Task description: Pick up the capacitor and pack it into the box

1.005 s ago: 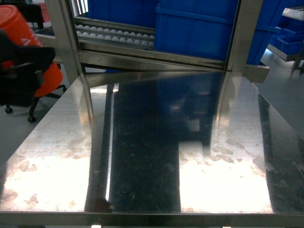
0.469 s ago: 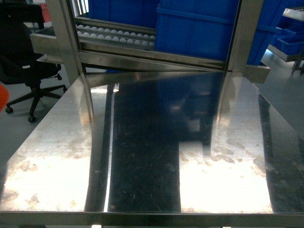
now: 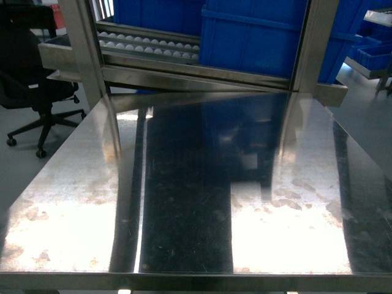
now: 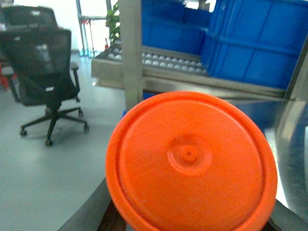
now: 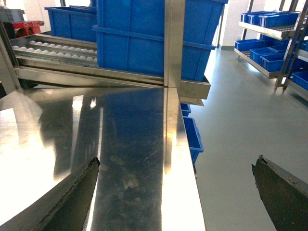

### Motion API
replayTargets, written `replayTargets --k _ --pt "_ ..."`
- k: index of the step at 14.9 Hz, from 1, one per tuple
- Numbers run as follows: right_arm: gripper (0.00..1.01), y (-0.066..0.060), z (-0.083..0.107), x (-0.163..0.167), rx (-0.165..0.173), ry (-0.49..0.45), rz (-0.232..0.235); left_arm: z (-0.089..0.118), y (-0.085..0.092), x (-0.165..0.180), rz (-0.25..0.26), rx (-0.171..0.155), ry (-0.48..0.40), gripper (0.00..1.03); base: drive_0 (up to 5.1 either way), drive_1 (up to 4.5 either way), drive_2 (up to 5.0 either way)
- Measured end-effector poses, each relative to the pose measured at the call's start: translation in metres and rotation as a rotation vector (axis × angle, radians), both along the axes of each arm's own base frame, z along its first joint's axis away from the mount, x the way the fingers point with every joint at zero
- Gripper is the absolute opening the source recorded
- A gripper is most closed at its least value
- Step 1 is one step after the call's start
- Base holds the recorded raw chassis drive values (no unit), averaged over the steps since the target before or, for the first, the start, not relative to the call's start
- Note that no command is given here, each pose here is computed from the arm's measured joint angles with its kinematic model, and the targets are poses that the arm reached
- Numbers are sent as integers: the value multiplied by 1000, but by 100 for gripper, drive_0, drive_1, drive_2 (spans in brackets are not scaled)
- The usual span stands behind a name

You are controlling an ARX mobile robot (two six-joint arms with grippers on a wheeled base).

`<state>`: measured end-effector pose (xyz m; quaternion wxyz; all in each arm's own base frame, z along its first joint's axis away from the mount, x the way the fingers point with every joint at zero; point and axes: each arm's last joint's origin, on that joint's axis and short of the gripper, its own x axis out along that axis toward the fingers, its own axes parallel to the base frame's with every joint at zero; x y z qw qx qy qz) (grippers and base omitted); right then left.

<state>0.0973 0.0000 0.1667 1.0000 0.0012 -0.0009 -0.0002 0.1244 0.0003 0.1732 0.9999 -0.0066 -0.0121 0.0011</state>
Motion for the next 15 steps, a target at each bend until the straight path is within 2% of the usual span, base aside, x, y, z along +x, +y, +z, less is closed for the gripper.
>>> replayTargets --k 1,15 --pt "98 0 0 0 0 -1 -1 -4 -1 -1 -6 2 24 44 0 0 0" --pt "98 0 0 0 0 0 0 -4 -1 -19 -3 2 25 44 0 0 0"
